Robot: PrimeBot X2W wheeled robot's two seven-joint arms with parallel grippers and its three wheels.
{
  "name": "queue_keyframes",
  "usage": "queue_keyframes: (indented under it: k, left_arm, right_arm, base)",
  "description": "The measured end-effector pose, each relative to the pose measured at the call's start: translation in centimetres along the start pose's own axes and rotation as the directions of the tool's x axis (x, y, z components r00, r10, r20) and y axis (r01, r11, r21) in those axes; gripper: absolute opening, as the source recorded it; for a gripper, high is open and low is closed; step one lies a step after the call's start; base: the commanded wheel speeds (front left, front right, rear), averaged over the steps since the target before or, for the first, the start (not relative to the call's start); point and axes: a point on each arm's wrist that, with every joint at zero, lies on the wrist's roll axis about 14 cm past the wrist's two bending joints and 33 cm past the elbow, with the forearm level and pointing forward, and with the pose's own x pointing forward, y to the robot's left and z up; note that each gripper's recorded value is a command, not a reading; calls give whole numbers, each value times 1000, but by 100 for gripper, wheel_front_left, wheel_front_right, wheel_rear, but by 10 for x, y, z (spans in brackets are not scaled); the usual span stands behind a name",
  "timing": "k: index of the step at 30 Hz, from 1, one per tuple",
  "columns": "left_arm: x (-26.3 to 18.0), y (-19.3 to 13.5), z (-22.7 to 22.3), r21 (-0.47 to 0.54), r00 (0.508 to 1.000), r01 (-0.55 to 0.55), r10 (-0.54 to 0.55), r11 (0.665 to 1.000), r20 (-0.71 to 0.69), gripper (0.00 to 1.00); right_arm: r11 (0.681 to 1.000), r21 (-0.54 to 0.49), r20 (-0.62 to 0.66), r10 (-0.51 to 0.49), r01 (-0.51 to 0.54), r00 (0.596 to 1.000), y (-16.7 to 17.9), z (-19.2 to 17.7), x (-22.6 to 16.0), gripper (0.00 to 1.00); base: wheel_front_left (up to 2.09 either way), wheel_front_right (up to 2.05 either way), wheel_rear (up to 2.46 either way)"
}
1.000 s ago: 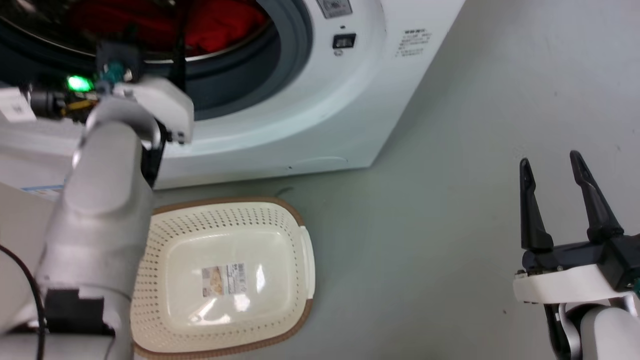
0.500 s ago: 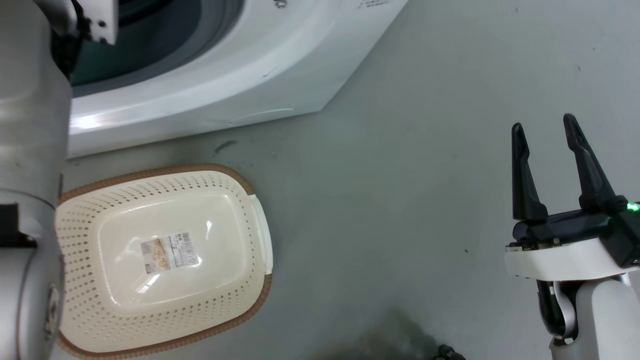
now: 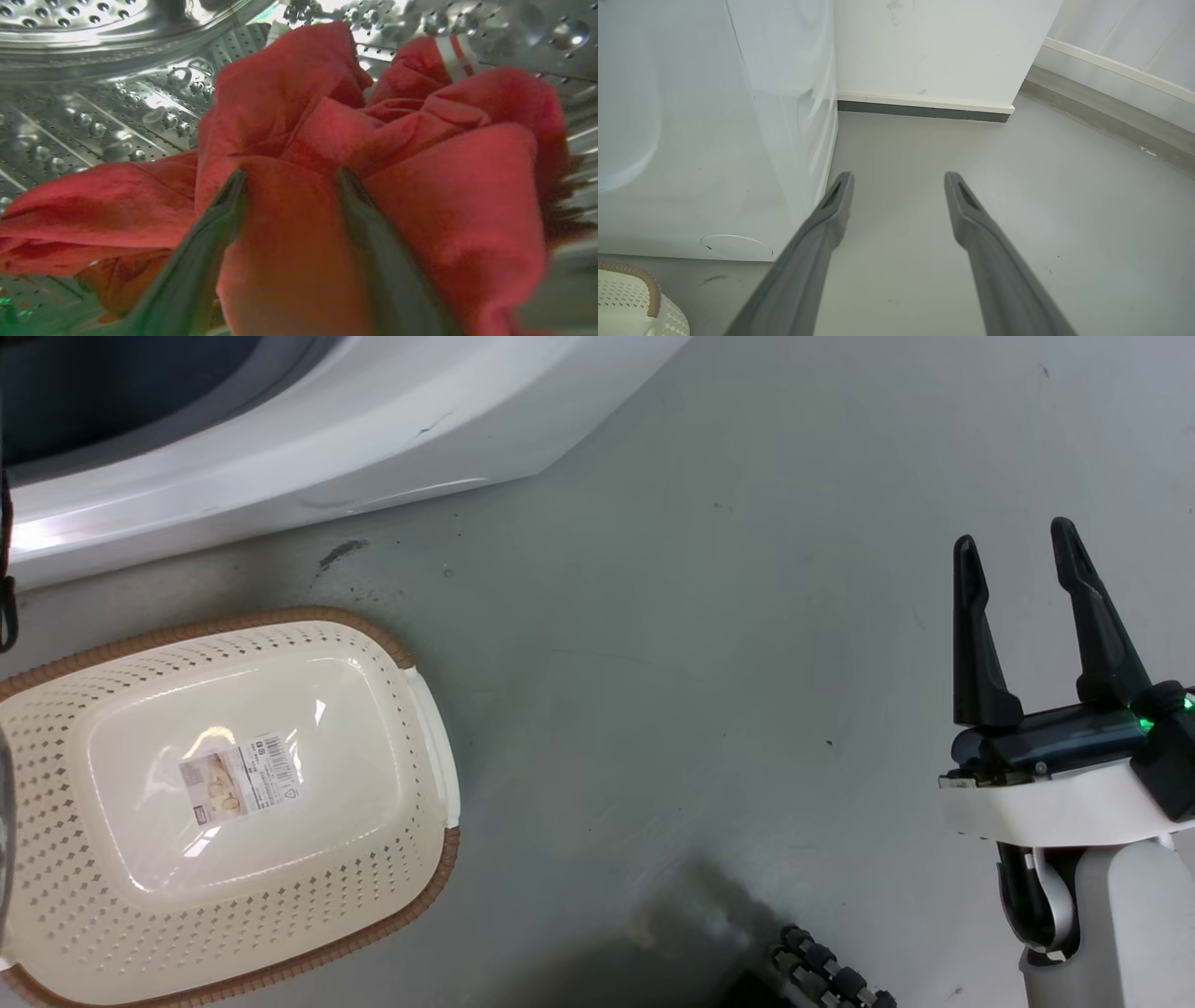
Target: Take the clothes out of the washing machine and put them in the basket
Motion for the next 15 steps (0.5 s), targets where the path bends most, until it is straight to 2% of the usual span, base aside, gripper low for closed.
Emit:
queue_keyframes:
  k: [9, 10, 11, 12, 15]
  left_arm:
    - [6, -3, -9, -11, 998, 16, -16, 1000, -63, 100]
    - [6, -4, -10, -13, 997, 18, -19, 1000, -69, 85]
    - [6, -4, -9, -10, 998, 20, -21, 1000, -66, 32]
    - [6, -6, -8, -7, 998, 24, -25, 1000, -63, 0]
    - [4, -10, -10, 12, 997, 35, -34, 999, -64, 0]
  right_arm:
    - [1000, -4, -2, 1, -1, 1000, 0, -2, 4, 100]
    - [1000, -5, -1, 2, -2, 1000, 0, -2, 4, 100]
    - [1000, -5, 0, 2, -2, 1000, 0, -2, 4, 100]
    - [1000, -5, 0, 2, -2, 1000, 0, -2, 4, 100]
    - [1000, -3, 6, 2, -2, 1000, 0, 0, 4, 100]
  base:
    - [0, 0, 0]
    - [0, 0, 0]
    - [0, 0, 0]
    - [0, 0, 0]
    - [0, 0, 0]
